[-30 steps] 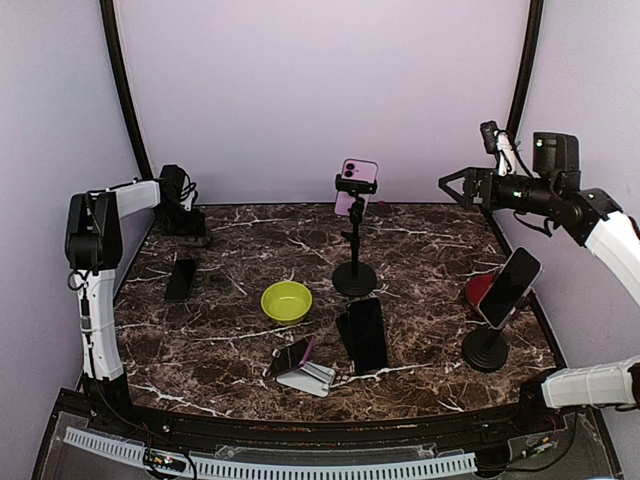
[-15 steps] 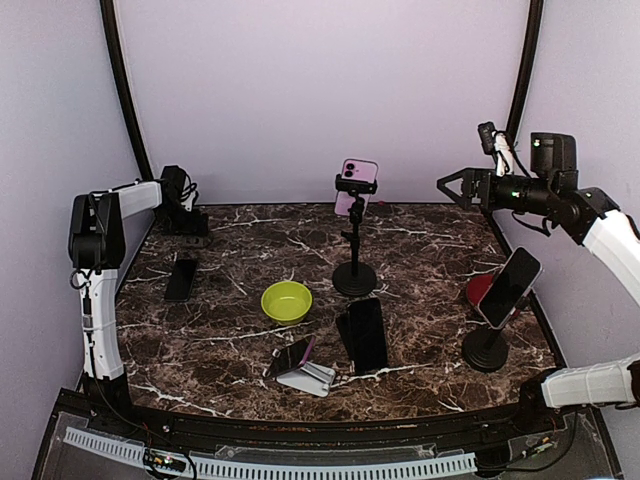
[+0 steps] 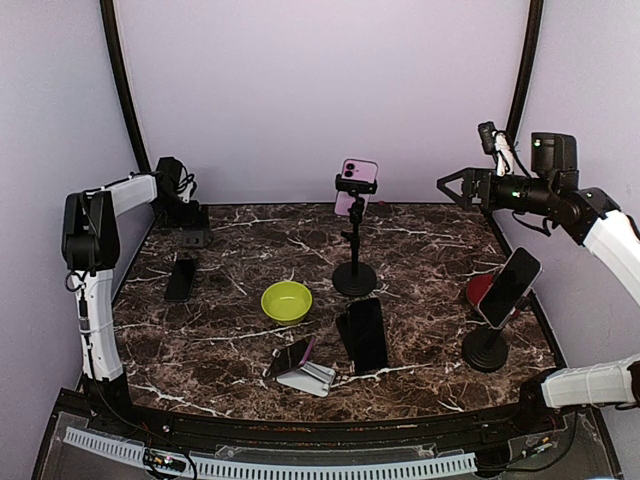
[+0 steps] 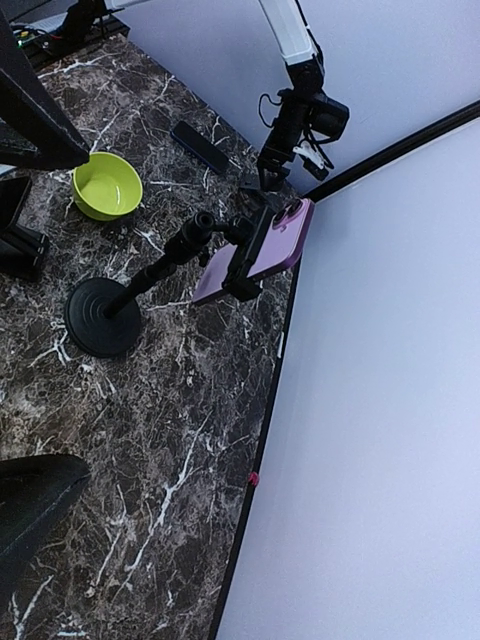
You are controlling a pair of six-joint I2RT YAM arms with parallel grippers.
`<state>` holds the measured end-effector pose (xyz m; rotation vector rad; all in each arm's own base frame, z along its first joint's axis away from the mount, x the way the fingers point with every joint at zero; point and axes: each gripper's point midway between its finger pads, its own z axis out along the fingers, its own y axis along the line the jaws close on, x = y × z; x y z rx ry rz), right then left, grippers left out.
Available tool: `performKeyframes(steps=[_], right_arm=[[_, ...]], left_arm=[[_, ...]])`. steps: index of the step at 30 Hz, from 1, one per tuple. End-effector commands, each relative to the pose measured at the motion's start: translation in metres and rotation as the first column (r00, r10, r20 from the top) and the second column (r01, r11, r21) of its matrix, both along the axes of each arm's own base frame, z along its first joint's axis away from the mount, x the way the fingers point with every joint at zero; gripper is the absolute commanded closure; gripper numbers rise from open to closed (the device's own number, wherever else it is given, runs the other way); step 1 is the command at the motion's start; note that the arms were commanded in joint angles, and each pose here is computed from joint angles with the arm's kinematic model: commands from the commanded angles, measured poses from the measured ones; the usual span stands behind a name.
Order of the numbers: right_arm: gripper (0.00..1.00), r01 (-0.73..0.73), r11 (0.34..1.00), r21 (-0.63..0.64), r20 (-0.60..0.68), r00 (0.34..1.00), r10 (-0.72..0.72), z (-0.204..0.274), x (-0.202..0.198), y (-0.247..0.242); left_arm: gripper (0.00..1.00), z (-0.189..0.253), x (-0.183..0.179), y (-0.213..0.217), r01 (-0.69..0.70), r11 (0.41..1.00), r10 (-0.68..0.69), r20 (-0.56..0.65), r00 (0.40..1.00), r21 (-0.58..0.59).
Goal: Remove the phone from the phone stand
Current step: Place the phone stand at the center of the board, then remove the phone from the phone stand.
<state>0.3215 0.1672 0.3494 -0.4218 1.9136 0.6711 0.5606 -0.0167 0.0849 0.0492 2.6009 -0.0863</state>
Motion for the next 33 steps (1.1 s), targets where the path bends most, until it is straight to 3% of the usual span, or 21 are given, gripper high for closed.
performKeyframes(steps=[1, 10, 16, 21, 25, 30, 33], right_arm=[[0.01, -0.026, 0.999, 0.024, 0.068, 0.997, 0.025, 0.022, -0.007, 0.003], [0.01, -0.037, 0.999, 0.03, 0.075, 0.997, 0.035, 0.024, -0.012, 0.004], [0.01, -0.052, 0.998, 0.04, 0.079, 0.996, 0.049, 0.025, -0.014, 0.006], [0.01, -0.057, 0.997, 0.046, 0.08, 0.995, 0.053, 0.025, -0.016, 0.006], [0.01, -0.062, 0.997, 0.049, 0.085, 0.995, 0.057, 0.027, -0.018, 0.007], [0.01, -0.072, 0.996, 0.057, 0.082, 0.994, 0.067, 0.026, -0.019, 0.008], [0.01, -0.079, 0.995, 0.062, 0.079, 0.994, 0.074, 0.025, -0.019, 0.009]], left_arm=[[0.01, 0.074, -0.01, -0.004, 0.008, 1.0, -0.004, 0.134, 0.991, -0.025], [0.01, 0.11, -0.042, -0.047, 0.125, 0.992, -0.116, 0.212, 0.97, -0.029], [0.01, 0.132, -0.08, -0.11, 0.342, 0.939, -0.329, 0.304, 0.894, 0.01], [0.01, 0.136, -0.109, -0.134, 0.457, 0.889, -0.427, 0.338, 0.839, -0.01], [0.01, 0.143, -0.149, -0.165, 0.61, 0.791, -0.545, 0.4, 0.737, -0.047], [0.01, 0.14, -0.217, -0.208, 0.827, 0.562, -0.736, 0.45, 0.506, -0.009], [0.01, 0.135, -0.25, -0.221, 0.884, 0.467, -0.78, 0.457, 0.428, -0.031]])
